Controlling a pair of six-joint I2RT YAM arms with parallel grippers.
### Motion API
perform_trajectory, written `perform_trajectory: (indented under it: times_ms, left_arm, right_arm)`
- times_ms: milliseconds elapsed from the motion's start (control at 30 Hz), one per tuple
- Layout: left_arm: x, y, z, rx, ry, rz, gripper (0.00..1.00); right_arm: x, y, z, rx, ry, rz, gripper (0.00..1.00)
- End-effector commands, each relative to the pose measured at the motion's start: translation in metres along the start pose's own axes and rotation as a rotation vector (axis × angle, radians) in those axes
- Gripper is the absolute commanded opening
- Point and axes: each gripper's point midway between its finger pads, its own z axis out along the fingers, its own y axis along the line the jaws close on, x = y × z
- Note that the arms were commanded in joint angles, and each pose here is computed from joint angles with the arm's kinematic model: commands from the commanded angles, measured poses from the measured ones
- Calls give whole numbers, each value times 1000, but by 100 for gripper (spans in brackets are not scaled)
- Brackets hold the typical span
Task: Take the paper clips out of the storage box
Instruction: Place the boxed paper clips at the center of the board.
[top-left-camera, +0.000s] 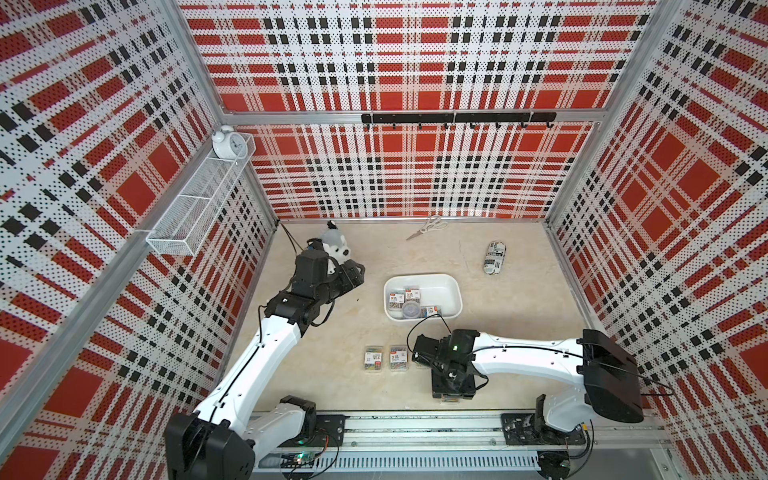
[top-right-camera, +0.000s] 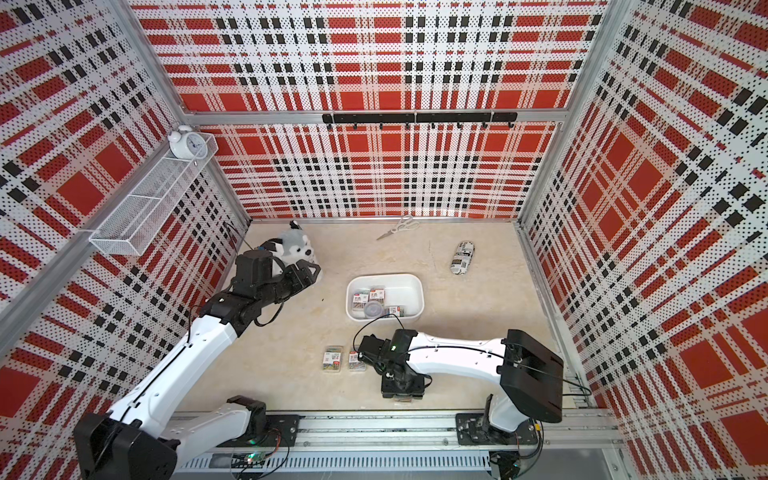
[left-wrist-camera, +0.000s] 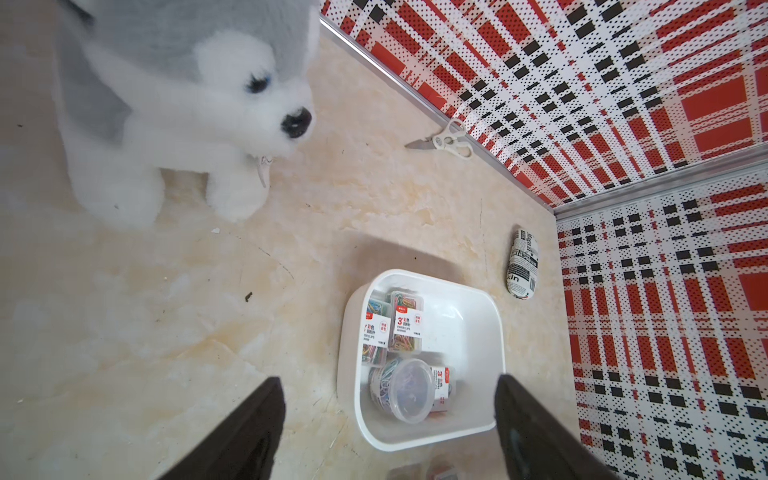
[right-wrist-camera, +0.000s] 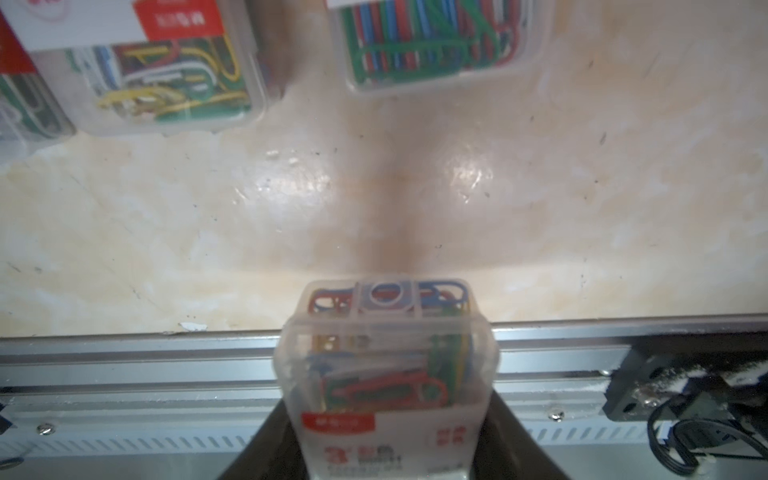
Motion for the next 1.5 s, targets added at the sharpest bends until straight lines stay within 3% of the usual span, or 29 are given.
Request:
perform_trajectory:
  times_ms: [0, 400, 1467]
  left_arm:
    - [-1, 11, -2, -24, 0, 0, 81]
    - [7, 15, 13, -48, 44, -1, 81]
    - [7, 32, 13, -86, 49, -26, 82]
  right_arm:
    - [-4, -2, 5, 3, 18, -26, 54]
    - [-4, -4, 14, 17, 62, -24, 55]
    - [-17, -14, 35, 45, 105, -36, 56]
